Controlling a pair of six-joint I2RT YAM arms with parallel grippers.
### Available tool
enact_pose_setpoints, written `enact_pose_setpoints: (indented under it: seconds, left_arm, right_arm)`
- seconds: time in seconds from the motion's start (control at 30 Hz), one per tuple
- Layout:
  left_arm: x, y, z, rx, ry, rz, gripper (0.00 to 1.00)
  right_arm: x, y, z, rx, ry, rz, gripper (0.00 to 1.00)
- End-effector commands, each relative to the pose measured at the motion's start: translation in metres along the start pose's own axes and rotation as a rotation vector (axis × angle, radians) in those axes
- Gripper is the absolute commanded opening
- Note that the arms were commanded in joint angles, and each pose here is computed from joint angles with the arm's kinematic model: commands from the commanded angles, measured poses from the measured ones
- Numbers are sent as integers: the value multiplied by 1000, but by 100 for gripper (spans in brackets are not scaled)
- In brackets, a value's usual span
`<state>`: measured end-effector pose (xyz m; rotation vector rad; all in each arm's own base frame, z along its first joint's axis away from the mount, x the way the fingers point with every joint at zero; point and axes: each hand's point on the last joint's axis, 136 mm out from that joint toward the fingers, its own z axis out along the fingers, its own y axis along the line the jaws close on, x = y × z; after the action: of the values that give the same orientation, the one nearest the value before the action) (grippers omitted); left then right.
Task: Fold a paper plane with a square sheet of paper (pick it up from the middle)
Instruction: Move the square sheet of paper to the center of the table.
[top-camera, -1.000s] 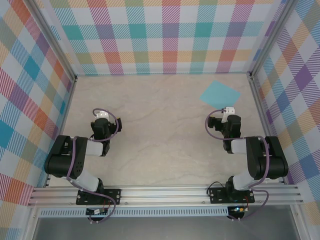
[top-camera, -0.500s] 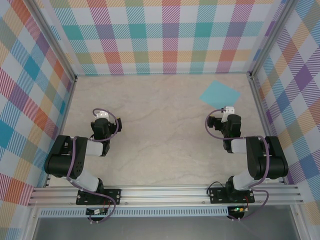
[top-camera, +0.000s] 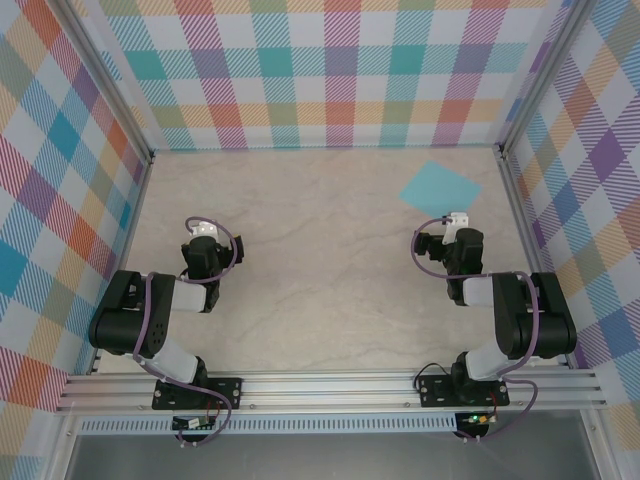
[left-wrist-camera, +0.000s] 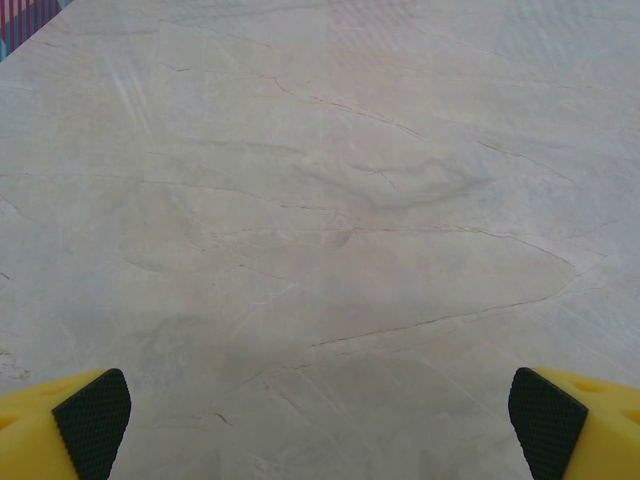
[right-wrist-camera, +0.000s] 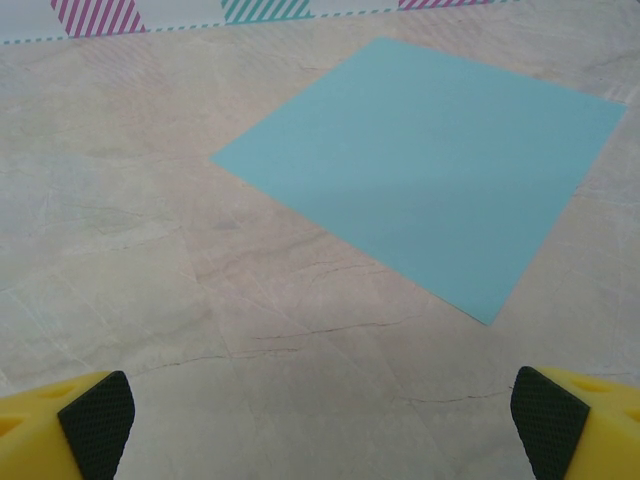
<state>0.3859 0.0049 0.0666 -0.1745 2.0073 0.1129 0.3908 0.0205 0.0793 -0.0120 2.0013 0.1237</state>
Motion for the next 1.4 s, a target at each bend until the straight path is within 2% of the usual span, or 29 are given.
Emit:
enact_pose_setpoints:
  seconds: [0.0,0.43,0.6,0.67,0.77,0.8,0.87,0.97,1.0,1.1,1.17,1.37]
  left_arm:
    - [-18,-1,1,8,-54,-31,100]
    - [-17,-1,-1,13,-58,-30,100]
    - [-21,2,-12,12,-105,-46,100]
    - [-31,6,-22,5,-134,-60,100]
    - [-45,12,-35,-22,-100,-100,100]
    - [-47,17,-40,-42,-68,-127,100]
    - [-60,20,-54,-47,-75,-191,100]
    - [-76,15,-74,11,-90,-262,100]
    - [-82,16,-81,21,-106,-306,100]
    - [-83,46,-102,-128,-112,-530,100]
    - [-85,45,-111,-107,-119,-497,100]
    - [-79,23,-128,51,-88,-485,100]
  right_arm:
    - [-13,2,1,-19,-33,-4,100]
    - [-13,6,2,-54,-28,-11,100]
    - [-20,13,-3,-78,-27,-35,100]
    - [-24,11,-7,-56,21,-13,100]
    - [-28,2,-17,15,154,91,100]
    - [-30,2,-21,16,176,110,100]
    - [-37,5,-28,13,194,164,100]
    - [-49,12,-35,-14,227,225,100]
    - [-50,16,-34,-34,240,233,100]
    - [-42,30,-24,-103,372,265,100]
    - [-38,35,-14,-130,454,324,100]
    - [-58,36,18,-196,451,508,100]
